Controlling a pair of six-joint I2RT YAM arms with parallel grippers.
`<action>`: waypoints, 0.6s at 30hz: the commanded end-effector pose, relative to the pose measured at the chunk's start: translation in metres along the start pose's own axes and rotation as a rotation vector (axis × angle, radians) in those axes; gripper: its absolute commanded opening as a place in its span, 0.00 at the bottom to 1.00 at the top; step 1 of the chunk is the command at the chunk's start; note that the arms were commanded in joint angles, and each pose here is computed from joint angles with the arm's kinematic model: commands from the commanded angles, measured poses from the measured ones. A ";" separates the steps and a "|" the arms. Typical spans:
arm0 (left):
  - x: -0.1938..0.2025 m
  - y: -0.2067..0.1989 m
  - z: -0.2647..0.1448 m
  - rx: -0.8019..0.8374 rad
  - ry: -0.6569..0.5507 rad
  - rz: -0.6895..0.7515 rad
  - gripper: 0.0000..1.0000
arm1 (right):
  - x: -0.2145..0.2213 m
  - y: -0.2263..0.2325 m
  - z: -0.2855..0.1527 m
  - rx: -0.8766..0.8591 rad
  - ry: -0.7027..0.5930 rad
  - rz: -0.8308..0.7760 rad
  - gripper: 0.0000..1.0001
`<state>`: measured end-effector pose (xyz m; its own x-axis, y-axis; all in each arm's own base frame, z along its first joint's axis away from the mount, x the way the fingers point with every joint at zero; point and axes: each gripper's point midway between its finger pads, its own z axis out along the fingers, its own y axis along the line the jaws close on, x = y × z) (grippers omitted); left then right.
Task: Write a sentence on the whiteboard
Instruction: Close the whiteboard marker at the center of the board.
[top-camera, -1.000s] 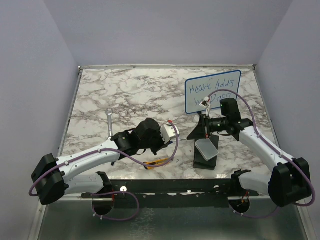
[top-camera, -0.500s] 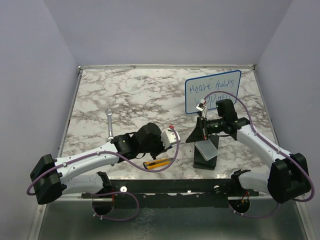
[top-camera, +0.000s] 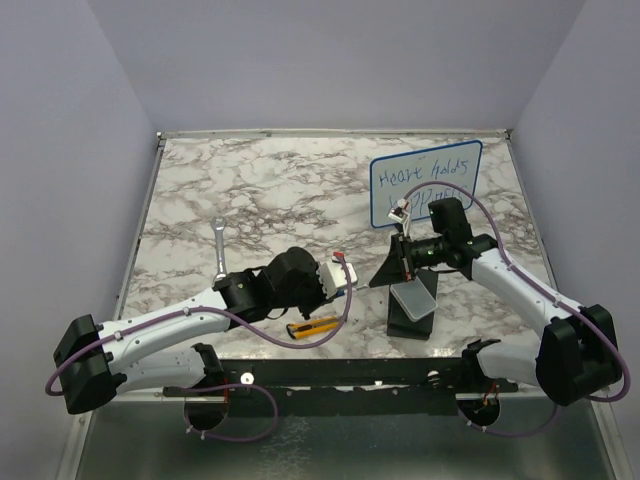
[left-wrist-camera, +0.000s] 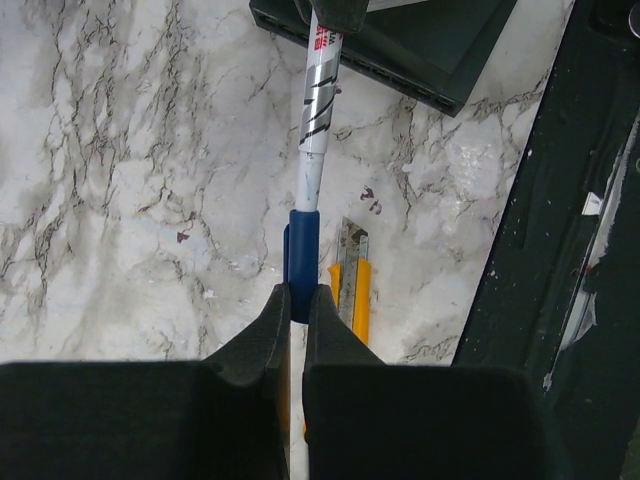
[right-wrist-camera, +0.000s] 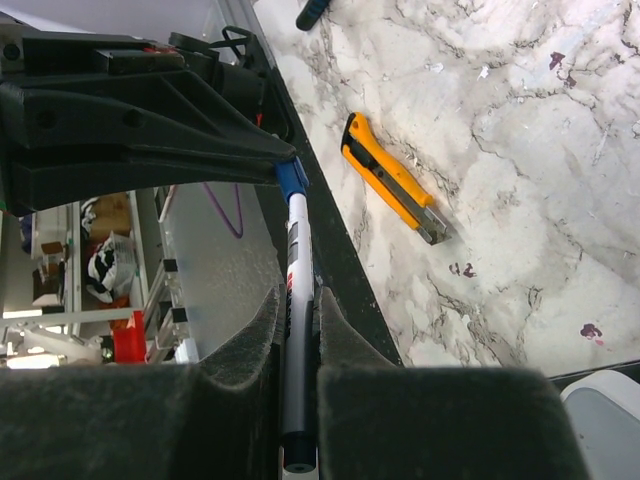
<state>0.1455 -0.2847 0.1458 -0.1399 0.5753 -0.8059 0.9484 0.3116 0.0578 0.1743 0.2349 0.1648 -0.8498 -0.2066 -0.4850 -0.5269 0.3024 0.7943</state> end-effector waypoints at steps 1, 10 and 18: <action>-0.018 0.002 -0.003 -0.013 -0.074 0.010 0.00 | -0.002 0.004 0.001 -0.007 0.010 -0.016 0.01; -0.021 0.001 -0.005 -0.012 -0.092 0.013 0.00 | 0.001 0.023 0.001 -0.112 0.024 -0.034 0.01; -0.030 0.000 -0.011 -0.009 -0.137 0.018 0.00 | 0.016 0.033 0.012 -0.175 0.100 -0.027 0.01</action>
<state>0.1419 -0.2893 0.1610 -0.1120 0.5297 -0.8408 0.9530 0.2969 0.0601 0.1621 0.2455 0.1760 -0.8227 -0.2444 -0.5133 -0.5611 0.2036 0.8023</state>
